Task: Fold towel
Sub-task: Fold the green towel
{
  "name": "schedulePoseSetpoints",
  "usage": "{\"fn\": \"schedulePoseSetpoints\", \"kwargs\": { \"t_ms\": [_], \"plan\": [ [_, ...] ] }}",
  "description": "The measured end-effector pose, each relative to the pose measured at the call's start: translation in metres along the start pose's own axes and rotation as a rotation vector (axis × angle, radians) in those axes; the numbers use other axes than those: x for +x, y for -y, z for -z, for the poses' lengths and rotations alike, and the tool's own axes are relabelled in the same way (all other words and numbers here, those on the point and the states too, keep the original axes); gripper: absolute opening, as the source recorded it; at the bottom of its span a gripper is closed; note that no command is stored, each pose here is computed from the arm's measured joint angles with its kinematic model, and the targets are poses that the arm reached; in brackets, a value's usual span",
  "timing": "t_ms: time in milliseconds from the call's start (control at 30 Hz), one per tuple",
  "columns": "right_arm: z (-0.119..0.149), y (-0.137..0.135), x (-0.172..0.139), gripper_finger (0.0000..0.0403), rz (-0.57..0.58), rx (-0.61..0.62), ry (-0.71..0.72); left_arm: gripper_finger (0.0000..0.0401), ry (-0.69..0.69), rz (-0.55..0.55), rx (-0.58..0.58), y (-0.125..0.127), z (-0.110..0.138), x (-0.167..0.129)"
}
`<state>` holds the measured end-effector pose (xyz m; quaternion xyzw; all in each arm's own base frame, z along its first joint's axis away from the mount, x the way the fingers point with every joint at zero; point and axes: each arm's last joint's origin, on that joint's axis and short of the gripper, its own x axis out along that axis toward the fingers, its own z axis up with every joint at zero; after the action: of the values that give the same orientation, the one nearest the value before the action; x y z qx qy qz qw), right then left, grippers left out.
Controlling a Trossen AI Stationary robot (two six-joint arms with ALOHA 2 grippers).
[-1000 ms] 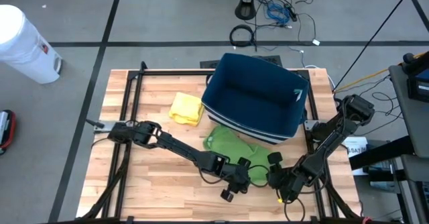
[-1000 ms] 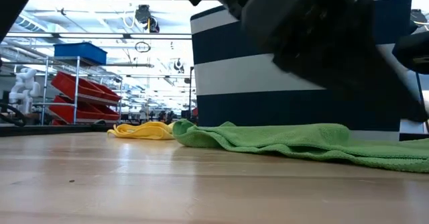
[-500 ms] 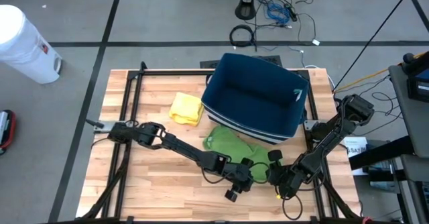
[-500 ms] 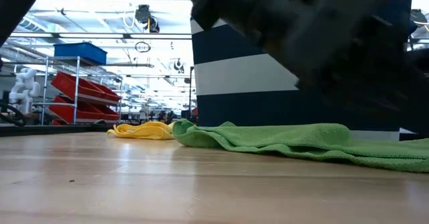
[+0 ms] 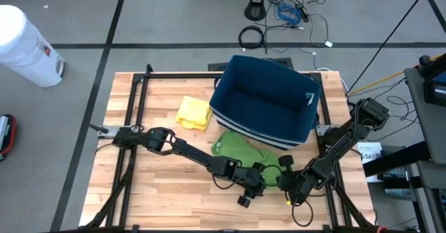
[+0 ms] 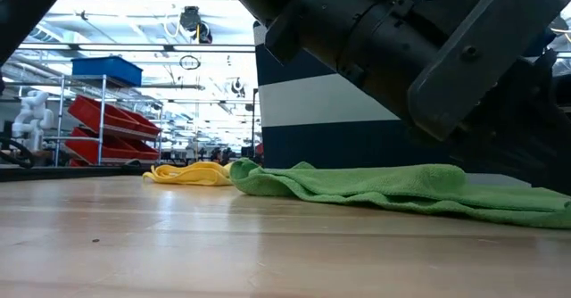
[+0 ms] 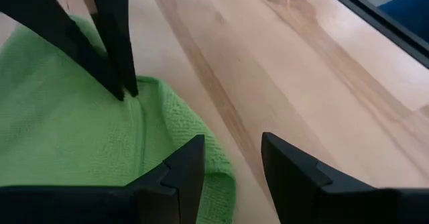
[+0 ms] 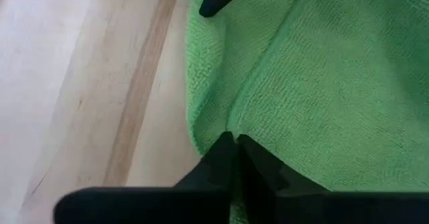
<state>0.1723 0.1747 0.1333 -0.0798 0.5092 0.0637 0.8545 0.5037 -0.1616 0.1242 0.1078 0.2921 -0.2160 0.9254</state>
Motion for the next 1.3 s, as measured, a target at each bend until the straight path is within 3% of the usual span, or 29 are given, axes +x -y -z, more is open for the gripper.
{"fn": "schedulePoseSetpoints", "kwargs": {
  "t_ms": [300,533,767,1067,1300],
  "plan": [
    [-0.002,0.001,-0.005,0.0001,-0.012,0.007,0.024,0.0154,-0.002,0.003,-0.005,0.002,0.0,0.0],
    [-0.018,0.003,-0.03,0.0001,-0.049,0.031,0.171,0.0154,-0.008,0.003,-0.017,0.002,0.0,0.0],
    [-0.042,-0.005,-0.038,0.0,-0.196,0.038,0.376,0.0154,-0.008,0.003,-0.022,0.002,0.001,0.0],
    [-0.035,-0.001,0.008,0.0,-0.115,0.062,0.203,0.0154,-0.009,0.007,-0.021,0.006,0.0,0.001],
    [-0.033,-0.003,0.016,0.0008,-0.116,0.07,0.188,0.0154,-0.01,0.013,-0.016,0.009,0.0,0.001]
  ]
}}
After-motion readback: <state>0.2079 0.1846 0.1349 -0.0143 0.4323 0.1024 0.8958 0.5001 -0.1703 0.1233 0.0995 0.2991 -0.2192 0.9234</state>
